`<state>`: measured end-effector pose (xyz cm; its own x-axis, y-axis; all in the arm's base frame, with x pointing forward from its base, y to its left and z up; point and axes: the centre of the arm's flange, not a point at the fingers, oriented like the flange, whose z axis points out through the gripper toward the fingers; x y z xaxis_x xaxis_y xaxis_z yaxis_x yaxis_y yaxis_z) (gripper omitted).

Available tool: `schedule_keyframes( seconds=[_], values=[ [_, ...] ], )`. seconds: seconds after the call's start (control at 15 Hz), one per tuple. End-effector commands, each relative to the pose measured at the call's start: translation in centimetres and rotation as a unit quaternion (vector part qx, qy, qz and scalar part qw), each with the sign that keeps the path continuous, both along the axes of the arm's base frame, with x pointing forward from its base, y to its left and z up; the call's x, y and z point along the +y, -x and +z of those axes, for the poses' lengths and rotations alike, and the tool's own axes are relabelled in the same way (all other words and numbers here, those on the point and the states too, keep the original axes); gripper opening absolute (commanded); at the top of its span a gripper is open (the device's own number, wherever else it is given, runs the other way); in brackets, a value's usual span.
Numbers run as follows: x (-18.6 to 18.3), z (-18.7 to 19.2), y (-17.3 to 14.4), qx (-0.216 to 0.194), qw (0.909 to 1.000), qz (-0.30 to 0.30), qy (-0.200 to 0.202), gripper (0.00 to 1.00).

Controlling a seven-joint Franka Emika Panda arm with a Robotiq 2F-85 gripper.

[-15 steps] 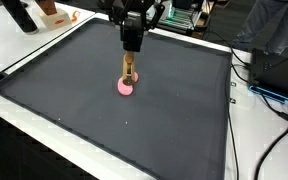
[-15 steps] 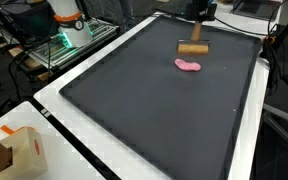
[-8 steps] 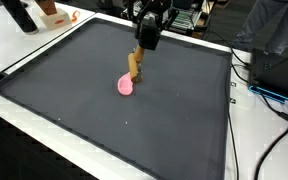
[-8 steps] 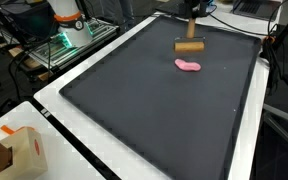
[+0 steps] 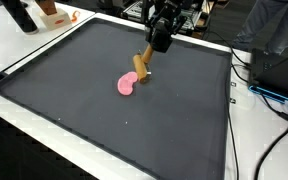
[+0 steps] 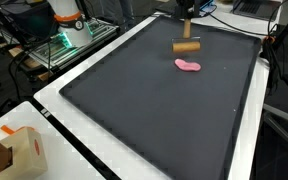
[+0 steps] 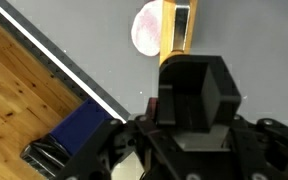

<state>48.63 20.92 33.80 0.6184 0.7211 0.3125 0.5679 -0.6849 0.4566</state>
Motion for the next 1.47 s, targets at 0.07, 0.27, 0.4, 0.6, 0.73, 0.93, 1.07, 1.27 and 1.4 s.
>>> schedule_keyframes(
  seconds=[0.07,0.27,0.4,0.6,0.73,0.93,1.07,1.27,1.4],
  values=[
    [0.4,-0.8,2.0,-0.019,0.9997,0.016,0.0,0.24],
    [0.5,-1.2,2.3,-0.019,0.9996,0.022,0.001,0.24],
    [0.5,-1.4,2.5,-0.018,0.9996,0.024,0.002,0.24],
    [0.5,-1.7,2.6,-0.012,0.9995,0.03,0.004,0.24],
    [0.4,-2.0,2.8,-0.007,0.9995,0.03,0.003,0.24],
    [0.3,-2.3,2.9,0.0,0.9995,0.032,0.001,0.24],
    [0.3,-2.4,3.0,0.004,0.9994,0.034,-0.001,0.24],
    [0.2,-2.6,3.2,0.013,0.999,0.042,-0.004,0.24],
    [0.1,-2.7,3.3,0.025,0.9985,0.049,-0.001,0.24]
  ],
)
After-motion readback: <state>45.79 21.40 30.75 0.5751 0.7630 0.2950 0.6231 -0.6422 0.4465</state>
